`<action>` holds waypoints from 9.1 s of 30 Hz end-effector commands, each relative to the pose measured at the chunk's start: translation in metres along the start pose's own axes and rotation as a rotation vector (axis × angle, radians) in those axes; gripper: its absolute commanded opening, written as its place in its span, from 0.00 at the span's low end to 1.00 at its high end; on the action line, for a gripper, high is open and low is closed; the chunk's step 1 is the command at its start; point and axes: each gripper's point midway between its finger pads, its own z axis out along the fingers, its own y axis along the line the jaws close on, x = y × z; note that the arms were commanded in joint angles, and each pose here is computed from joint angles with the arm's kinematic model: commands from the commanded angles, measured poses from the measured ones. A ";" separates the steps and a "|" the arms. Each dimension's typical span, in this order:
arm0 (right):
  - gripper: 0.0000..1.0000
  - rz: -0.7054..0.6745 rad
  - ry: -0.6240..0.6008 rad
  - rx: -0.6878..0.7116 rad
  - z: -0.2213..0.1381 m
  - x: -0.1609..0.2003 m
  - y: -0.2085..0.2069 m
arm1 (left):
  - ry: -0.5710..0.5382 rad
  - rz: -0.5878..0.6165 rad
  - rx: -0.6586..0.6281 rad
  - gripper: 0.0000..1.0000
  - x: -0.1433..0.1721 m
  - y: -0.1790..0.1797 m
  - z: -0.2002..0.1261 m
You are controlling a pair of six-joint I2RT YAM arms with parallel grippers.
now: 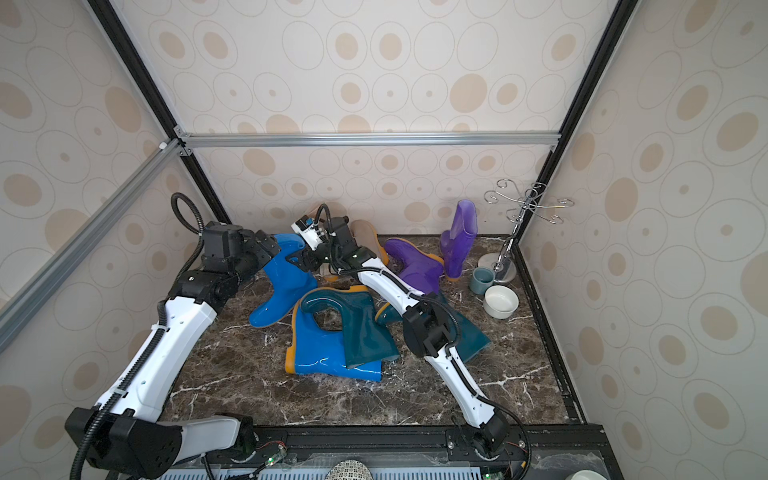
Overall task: Match and arrange rain boots in pairs
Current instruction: Adjust the rain boot at the center of the board, then pick up the rain boot at the center of the board.
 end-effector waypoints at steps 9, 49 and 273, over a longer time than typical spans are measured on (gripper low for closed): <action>0.00 -0.060 -0.012 -0.099 0.019 -0.019 0.084 | -0.062 -0.138 -0.099 1.00 -0.018 0.013 -0.011; 0.00 0.517 -0.310 0.041 0.016 -0.094 0.062 | -0.405 0.059 -0.407 1.00 -0.078 0.079 -0.076; 0.88 0.341 0.541 0.460 -0.203 0.097 0.045 | 0.146 0.770 -0.098 0.00 0.010 0.041 -0.051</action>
